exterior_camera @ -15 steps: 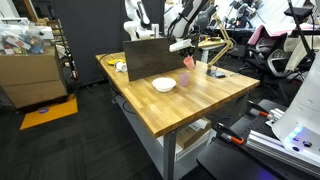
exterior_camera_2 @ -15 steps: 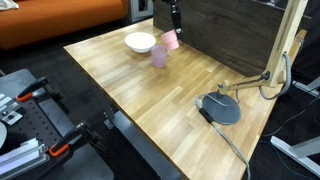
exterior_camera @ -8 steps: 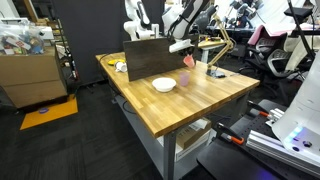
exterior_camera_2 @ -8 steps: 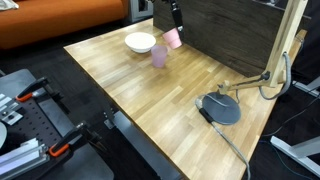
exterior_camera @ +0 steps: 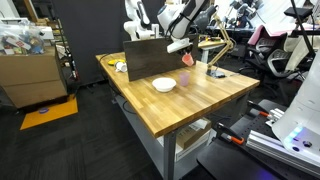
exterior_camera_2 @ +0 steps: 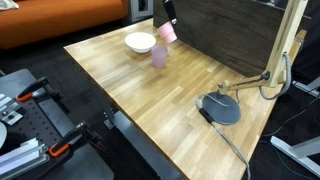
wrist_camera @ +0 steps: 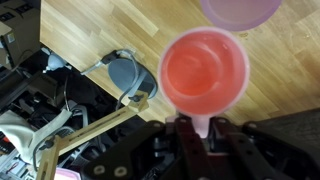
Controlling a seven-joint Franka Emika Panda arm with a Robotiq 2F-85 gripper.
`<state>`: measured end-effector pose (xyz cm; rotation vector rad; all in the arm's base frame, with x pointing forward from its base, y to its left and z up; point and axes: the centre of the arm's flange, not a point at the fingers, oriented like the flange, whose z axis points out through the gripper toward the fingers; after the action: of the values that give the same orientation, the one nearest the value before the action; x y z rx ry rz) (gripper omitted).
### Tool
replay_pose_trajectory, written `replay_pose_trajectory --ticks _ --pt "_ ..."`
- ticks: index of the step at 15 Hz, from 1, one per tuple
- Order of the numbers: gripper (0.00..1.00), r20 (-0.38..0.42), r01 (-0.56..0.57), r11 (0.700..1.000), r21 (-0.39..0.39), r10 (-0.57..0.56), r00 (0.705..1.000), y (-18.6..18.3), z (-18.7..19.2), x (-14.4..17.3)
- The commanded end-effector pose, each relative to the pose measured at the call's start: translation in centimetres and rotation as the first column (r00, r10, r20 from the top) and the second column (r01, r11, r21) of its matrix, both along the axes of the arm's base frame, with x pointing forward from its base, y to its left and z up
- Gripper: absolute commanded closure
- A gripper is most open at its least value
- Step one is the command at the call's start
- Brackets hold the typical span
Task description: Pour the contents of the mug into the cup
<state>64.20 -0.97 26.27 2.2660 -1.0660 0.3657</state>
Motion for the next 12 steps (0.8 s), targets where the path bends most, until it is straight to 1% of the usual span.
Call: replay_pose_trajectory --ticks 1,5,7,12 --pt "0.96 0.005 0.001 0.999 -0.044 -0.001 1.000 -0.5 -0.4 -2.3" --pt "0.96 -0.006 -0.018 0.992 -0.127 0.017 1.000 -1.4 -2.1 -2.8" --pt "0.96 -0.010 -0.038 0.988 -0.152 0.037 0.999 -1.4 -2.3 -2.8" --pt "0.96 -0.025 -0.087 0.982 -0.170 0.084 0.996 -0.6 -2.6 -2.8"
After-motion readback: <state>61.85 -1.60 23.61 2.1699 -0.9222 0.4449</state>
